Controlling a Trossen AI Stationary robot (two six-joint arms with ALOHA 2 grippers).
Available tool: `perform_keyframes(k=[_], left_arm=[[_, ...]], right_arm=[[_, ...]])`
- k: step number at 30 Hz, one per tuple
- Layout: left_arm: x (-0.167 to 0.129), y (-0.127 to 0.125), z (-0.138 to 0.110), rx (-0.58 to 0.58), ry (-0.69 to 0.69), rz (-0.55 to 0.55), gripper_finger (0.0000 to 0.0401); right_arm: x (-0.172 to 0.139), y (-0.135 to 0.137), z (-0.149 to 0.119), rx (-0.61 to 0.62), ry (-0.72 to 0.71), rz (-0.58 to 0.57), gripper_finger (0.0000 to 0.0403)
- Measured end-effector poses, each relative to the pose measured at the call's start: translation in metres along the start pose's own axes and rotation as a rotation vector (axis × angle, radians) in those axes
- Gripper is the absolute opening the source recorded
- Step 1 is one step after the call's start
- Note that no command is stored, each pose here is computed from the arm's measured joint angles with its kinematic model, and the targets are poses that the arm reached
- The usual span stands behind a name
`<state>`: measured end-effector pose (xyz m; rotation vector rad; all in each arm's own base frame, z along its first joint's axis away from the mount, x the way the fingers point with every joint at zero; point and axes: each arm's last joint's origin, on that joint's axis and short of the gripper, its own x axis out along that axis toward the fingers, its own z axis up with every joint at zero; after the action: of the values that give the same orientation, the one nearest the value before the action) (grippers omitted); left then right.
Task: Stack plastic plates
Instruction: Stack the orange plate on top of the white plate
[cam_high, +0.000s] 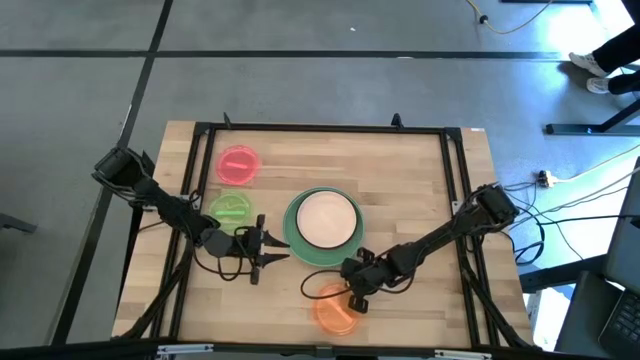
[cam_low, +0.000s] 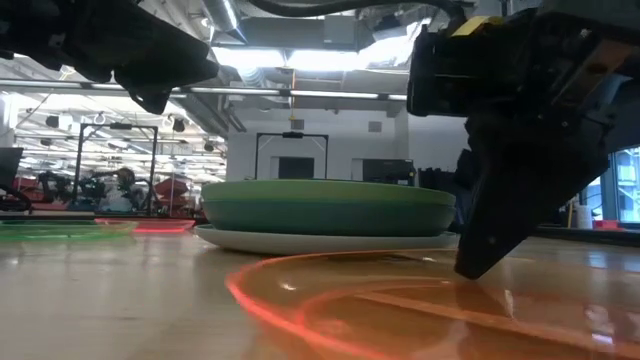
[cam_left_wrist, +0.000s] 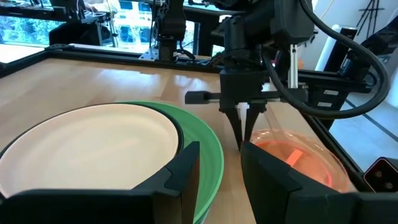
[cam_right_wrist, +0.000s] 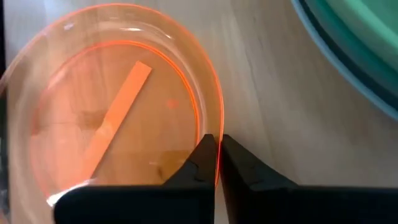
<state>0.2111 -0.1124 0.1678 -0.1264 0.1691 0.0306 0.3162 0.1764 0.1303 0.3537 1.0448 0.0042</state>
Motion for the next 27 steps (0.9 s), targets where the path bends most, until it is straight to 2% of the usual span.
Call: perform_keyframes(k=[7, 17, 27], left_arm=[[0.0, 0.0, 0.0, -0.001, 0.003, 0.0, 0.011], [0.0, 0.0, -0.001, -0.014, 0.007, 0.001, 0.011], [0.0, 0.0, -0.001, -0.014, 0.007, 0.001, 0.011]], right_arm=[[-0.019, -0.001, 0.003, -0.018, -0.007, -0.036, 0.0003], [-0.067, -0.002, 0.018, -0.102, -0.117, -0.064, 0.0001], [-0.106, -0.031, 0.045, -0.103, -0.208, -0.11, 0.0001]])
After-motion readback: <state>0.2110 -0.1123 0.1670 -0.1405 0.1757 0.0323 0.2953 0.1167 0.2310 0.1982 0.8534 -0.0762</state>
